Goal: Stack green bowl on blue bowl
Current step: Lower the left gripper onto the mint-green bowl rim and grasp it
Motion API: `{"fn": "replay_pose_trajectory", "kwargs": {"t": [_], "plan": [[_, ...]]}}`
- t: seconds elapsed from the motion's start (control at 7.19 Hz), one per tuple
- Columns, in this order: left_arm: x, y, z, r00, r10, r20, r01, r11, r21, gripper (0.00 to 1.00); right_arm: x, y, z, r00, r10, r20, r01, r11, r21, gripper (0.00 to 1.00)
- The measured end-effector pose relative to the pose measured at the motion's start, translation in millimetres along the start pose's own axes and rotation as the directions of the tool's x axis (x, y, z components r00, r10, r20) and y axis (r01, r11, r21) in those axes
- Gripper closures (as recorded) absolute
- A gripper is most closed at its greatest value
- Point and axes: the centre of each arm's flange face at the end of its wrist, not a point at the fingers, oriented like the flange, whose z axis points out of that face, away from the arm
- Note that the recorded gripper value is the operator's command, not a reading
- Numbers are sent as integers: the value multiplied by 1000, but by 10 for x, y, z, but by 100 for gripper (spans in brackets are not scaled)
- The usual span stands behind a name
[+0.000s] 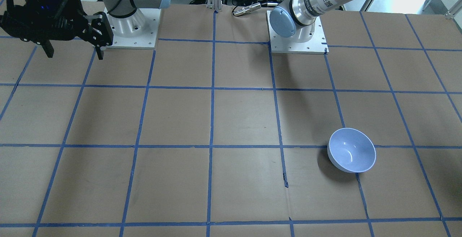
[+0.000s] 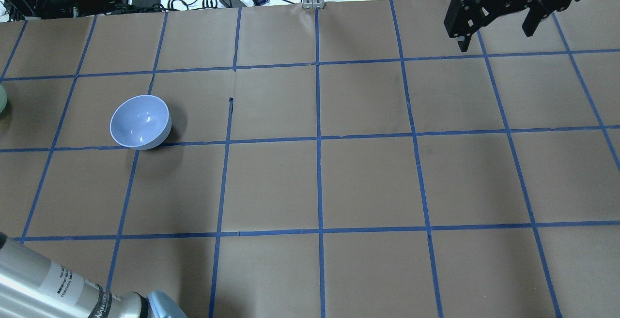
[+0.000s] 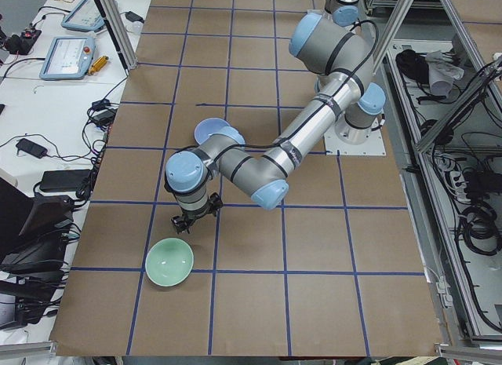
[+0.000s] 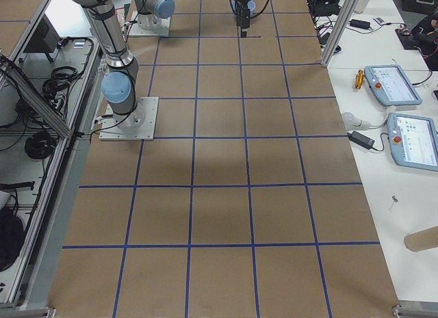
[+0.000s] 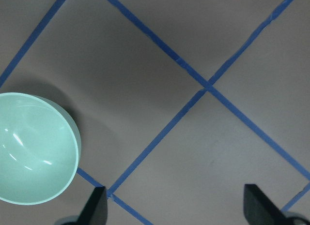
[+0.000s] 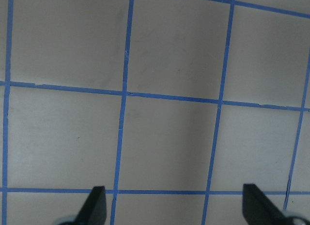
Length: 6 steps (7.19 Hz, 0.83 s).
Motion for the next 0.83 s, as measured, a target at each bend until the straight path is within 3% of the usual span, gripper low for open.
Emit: {"fn": "replay_pose_trajectory", "kwargs": {"t": [0.28,0.83], "plan": [[-201,69,293,995,101,13,-102,995,4,0,-1,0,-1,1000,0,0,0,1000,0,0],[-389,236,770,985,171,26,-171,985,0,0,2,0,0,1000,0,0,0,1000,0,0]]}}
